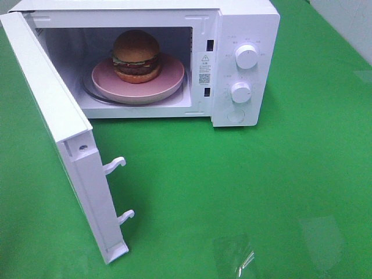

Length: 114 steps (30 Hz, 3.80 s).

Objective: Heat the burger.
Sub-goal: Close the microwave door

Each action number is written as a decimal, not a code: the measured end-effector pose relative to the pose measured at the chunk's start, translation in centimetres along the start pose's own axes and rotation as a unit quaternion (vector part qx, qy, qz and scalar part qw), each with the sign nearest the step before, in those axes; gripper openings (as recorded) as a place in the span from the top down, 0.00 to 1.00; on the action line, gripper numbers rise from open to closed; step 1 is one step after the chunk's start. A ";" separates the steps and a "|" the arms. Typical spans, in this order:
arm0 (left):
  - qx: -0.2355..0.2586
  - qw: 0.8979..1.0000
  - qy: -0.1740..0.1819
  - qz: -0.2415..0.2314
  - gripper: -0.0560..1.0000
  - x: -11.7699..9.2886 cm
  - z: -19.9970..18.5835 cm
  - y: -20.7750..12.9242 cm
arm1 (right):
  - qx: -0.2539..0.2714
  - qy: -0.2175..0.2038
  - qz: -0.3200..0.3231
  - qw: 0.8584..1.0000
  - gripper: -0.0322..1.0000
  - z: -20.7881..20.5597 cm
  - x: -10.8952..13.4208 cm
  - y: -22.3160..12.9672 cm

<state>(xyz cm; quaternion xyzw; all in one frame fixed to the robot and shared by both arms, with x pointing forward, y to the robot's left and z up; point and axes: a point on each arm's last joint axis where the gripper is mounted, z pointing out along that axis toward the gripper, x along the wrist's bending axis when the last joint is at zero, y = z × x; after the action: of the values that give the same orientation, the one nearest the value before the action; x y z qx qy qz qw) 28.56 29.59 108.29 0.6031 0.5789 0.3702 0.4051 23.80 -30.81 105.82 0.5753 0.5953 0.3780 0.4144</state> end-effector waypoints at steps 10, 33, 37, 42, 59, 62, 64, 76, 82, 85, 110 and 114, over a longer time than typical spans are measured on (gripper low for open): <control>-0.026 1.000 0.007 -0.004 0.95 0.3 3.2 2.2 | 0.000 0.000 0.000 1.000 0.23 0.0 0.0 0.0; -0.165 0.985 0.044 0.006 0.95 1.6 12.4 -1.5 | 0.000 0.000 0.000 1.000 0.23 0.0 0.0 0.0; -0.153 0.987 0.034 0.030 0.95 1.4 13.7 -1.8 | 0.000 0.000 0.000 1.000 0.23 0.0 0.0 0.0; -0.115 0.993 -0.010 0.040 0.95 0.7 15.8 -3.0 | 0.000 0.000 0.000 1.000 0.23 0.0 0.0 0.0; -0.093 0.990 -0.104 0.026 0.95 -0.8 19.7 -5.1 | 0.000 0.000 0.000 1.000 0.23 0.0 0.0 0.0; -0.080 0.987 -0.132 0.036 0.95 -1.9 20.8 -5.3 | 0.000 0.000 0.000 1.000 0.23 0.0 0.0 0.0; -0.074 0.985 -0.148 0.047 0.95 -2.7 21.4 -5.4 | 0.000 0.000 0.000 1.000 0.23 0.0 0.0 0.0; -0.064 0.983 -0.166 0.041 0.95 -5.6 24.1 -5.2 | 0.000 0.000 0.000 1.000 0.23 0.0 0.0 0.0; -0.077 0.978 -0.190 0.046 0.95 -7.8 25.3 -4.4 | 0.000 0.001 0.001 1.000 0.23 0.0 0.0 0.0; -0.083 0.977 -0.193 0.043 0.95 -9.4 26.4 -4.0 | 0.000 0.001 0.001 1.000 0.23 0.0 0.0 0.0; -0.089 0.969 -0.228 0.044 0.95 -20.0 32.4 -2.0 | 0.000 0.001 0.001 1.000 0.23 0.0 0.0 0.0; -0.081 0.966 -0.238 0.054 0.95 -21.5 32.9 -1.8 | 0.000 0.001 0.001 1.000 0.23 0.0 0.0 0.0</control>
<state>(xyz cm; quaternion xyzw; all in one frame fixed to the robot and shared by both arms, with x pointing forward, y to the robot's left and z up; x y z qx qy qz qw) 56.75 6.15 94.03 0.6694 0.4002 0.2829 0.5583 23.80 -30.80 105.82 0.5753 0.5954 0.3786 0.4137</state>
